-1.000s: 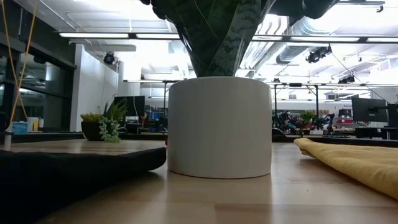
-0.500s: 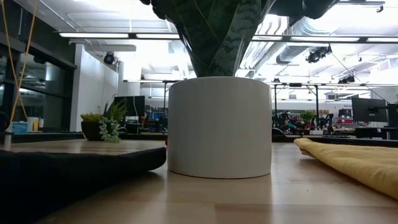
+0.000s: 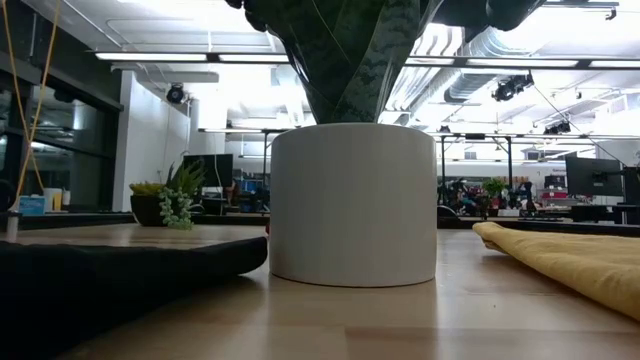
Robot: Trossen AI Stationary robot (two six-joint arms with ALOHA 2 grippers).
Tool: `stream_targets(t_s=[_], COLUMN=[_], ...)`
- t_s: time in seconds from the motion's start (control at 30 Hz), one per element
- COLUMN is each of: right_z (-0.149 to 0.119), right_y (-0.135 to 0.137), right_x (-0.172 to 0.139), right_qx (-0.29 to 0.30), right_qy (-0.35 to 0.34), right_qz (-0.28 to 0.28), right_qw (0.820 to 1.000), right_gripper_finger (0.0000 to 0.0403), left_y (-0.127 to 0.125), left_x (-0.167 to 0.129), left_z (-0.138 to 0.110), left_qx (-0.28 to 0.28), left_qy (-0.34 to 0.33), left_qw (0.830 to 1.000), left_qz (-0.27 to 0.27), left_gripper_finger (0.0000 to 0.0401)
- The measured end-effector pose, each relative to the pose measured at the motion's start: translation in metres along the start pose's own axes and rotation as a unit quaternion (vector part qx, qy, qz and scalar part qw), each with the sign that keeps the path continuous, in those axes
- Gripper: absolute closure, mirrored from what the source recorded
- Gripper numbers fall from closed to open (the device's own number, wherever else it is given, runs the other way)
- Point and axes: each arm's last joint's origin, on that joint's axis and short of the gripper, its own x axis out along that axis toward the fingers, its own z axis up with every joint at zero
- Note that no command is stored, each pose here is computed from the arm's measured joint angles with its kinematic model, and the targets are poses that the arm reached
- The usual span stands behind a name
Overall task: Pick and placing Produce into tupperware
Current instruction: Put the black cherry into the transparent container
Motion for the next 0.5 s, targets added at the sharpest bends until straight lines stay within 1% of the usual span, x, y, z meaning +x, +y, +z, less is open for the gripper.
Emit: stream_targets(t_s=[0.27, 0.37, 0.5], right_z=[0.0002, 0.0007, 0.0004], right_y=[-0.0003, -0.0008, -0.003], right_x=[0.0, 0.0, 0.0], right_qx=[-0.003, -0.003, -0.004], right_qy=[-0.004, -0.012, -0.014], right_qz=[-0.002, -0.006, -0.017], right_qw=[1.0, 1.0, 1.0], right_gripper_finger=[0.0403, 0.0403, 0.0403], left_y=[0.0003, 0.001, 0.0018], left_x=[0.0, -0.0006, -0.0065], left_z=[-0.0001, 0.0, 0.0041], left_qx=[-0.004, -0.004, 0.0], left_qy=[0.001, 0.005, 0.006], left_qw=[1.0, 1.0, 0.999], left_qz=[0.004, 0.02, 0.046], left_gripper_finger=[0.0184, 0.0169, 0.0163])
